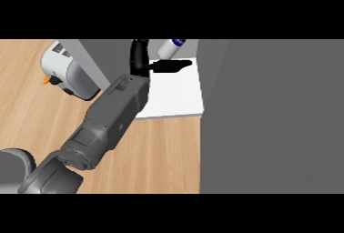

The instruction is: Pick up the bottled water, place it into the cabinet and close the cabinet

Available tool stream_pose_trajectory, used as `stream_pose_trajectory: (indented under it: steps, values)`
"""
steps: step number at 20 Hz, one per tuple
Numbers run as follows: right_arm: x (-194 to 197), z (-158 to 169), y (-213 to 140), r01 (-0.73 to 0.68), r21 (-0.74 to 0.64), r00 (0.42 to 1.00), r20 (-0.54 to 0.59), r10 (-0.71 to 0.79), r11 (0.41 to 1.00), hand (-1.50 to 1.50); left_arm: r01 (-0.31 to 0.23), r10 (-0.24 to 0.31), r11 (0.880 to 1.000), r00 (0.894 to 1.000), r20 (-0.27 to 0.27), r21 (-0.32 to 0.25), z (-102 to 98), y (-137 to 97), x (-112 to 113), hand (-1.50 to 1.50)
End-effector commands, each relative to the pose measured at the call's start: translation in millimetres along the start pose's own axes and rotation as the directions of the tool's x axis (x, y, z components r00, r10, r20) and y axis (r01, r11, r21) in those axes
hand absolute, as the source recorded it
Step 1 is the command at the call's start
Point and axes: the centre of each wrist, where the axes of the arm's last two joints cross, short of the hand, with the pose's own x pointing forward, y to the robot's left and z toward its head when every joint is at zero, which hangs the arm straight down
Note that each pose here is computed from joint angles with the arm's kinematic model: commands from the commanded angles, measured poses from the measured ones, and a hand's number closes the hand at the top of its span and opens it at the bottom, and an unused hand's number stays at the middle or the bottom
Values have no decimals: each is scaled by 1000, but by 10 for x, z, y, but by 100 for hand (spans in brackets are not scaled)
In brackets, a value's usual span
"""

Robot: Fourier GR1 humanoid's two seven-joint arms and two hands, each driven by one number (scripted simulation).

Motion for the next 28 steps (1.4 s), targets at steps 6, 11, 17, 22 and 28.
stream_pose_trajectory:
  steps: [6, 11, 17, 22, 28]
  values:
    - [190, -26, 63, 35, -5, 999, 25, -35, 999, -150, -90, 91, 994, 996, 17, -59, 49, -146, 51, -150]
    - [254, -118, 78, 22, -21, 999, 28, -21, 1000, -150, -143, 143, 987, 990, -3, -69, 311, -103, -139, -150]
    - [284, -119, 178, 26, -43, 1000, 17, -26, 999, -150, -245, 243, 956, 970, -30, -162, 629, -168, -173, -150]
    - [249, -124, 163, 33, -48, 999, 12, -33, 998, -150, -381, 378, 893, 924, -58, -240, 927, -229, -97, -150]
    - [354, -64, 202, 13, -46, 1000, -6, -14, 999, -150, -440, 449, 844, 892, -44, -307, 1274, -78, -35, -150]
